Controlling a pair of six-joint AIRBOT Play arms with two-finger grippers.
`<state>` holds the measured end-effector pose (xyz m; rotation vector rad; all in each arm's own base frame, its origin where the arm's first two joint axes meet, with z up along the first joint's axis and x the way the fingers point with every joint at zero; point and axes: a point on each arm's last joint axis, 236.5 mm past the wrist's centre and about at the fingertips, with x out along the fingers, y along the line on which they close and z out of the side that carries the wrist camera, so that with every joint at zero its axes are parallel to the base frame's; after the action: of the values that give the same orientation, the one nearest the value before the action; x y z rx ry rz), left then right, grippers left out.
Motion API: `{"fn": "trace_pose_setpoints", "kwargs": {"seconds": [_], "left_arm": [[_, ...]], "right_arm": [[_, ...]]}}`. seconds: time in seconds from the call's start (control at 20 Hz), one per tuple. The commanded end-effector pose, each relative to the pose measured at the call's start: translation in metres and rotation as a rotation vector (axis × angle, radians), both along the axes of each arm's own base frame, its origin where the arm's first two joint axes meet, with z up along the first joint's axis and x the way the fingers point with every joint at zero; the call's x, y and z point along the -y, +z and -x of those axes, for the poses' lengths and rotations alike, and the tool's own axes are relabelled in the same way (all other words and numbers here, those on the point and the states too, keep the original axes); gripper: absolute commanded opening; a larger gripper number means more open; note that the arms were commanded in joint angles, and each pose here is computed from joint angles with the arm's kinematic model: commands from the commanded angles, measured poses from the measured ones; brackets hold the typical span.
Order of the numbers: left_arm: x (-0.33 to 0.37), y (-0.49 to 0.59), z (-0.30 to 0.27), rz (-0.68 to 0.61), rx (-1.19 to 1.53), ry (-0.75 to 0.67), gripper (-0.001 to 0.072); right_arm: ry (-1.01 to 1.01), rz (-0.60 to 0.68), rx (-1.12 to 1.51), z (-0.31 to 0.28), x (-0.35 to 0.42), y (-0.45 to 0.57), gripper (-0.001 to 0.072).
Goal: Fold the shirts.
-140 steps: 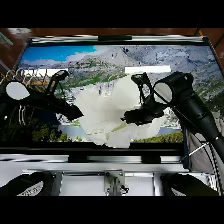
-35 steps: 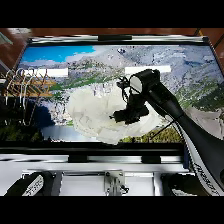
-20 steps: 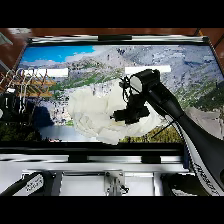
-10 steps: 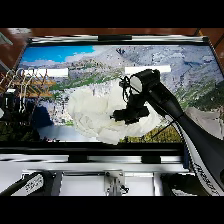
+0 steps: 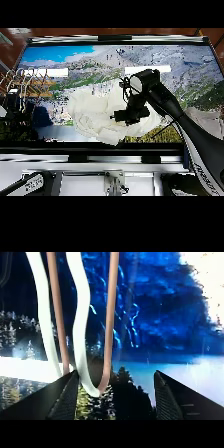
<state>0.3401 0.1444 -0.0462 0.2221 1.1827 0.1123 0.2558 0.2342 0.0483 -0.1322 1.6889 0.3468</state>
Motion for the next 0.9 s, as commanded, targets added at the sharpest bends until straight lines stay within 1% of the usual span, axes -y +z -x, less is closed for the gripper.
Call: {"fn": "trace_pose_setpoints", "kwargs": {"seconds": [0.0, 0.1, 0.35, 0.7, 0.85], "left_arm": [[0.003, -0.001, -0.002, 0.0, 0.0, -0.012, 0.0533], [0.013, -0.001, -0.006, 0.004, 0.0, -0.037, 0.051], [0.049, -0.001, -0.018, 0.009, 0.003, -0.13, 0.0508], [0.04, 0.0, -0.009, 0.033, -0.007, -0.055, 0.0508], [0.039, 0.016, -0.012, 0.022, 0.036, -0.052, 0.0509]], "right_arm": [[0.001, 0.006, -0.001, 0.0, 0.001, -0.001, 0.0086], [0.001, 0.009, 0.003, -0.001, 0.002, -0.001, 0.0086], [0.001, 0.009, 0.001, 0.0, 0.002, -0.001, 0.0086], [0.004, 0.009, 0.001, 0.0, 0.002, -0.001, 0.0086], [0.006, 0.009, 0.001, 0.0, 0.002, -0.001, 0.0086]]}}
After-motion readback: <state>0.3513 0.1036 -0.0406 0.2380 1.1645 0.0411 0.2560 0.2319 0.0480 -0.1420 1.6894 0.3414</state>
